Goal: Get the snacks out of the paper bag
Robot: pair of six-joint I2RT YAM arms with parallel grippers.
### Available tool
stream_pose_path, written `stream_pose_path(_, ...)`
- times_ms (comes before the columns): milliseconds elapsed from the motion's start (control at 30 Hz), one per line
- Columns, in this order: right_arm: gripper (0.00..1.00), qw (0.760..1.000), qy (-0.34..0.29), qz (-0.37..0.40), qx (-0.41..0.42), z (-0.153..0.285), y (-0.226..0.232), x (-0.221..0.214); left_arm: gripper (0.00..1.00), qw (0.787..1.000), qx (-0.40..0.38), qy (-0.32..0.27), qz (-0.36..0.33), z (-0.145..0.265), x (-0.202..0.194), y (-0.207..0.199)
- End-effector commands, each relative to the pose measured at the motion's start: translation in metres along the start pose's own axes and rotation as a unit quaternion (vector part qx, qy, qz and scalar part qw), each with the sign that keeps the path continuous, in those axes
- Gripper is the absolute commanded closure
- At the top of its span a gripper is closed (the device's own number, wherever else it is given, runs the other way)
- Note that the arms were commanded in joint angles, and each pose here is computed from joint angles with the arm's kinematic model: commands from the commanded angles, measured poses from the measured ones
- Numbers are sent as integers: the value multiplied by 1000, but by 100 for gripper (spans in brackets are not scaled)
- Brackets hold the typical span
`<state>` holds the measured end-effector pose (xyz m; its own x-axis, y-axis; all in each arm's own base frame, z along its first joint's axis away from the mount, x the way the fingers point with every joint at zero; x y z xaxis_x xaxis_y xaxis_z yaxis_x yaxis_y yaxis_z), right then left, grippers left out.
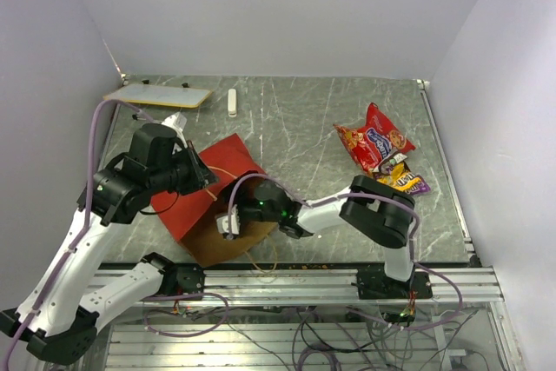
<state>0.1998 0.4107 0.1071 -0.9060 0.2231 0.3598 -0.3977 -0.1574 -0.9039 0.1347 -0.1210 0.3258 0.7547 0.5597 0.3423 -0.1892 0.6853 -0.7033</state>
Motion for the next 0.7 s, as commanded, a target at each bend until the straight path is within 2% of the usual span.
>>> stream_pose_path(0, 29, 998, 1, 53, 37, -23, 7, -4, 93, 999, -37, 5, 9, -6, 2, -14)
stream_pose_path(233, 41, 995, 21, 67, 64, -45, 14, -12, 93, 999, -40, 8, 6, -7, 4, -18)
stream_pose_path(500, 44, 994, 54, 67, 67, -62, 20, -26, 93, 999, -51, 16, 4, -6, 2, -21)
stream_pose_path(667, 44, 996, 58, 57, 47, -43, 19, -21, 93, 998, -55, -11, -9, 0, 12, -29)
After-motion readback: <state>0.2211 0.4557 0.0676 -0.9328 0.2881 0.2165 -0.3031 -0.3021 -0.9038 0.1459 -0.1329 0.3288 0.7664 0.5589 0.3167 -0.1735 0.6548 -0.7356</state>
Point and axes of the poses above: each gripper's point midway between its finger pads, its own z axis back along the fingers, its own y axis along the line the jaws close on, x = y × z, the point moved 7 cm from there along z, back along the fingers, and after that the axes turned 15 degrees about z, right-handed, at the moved point
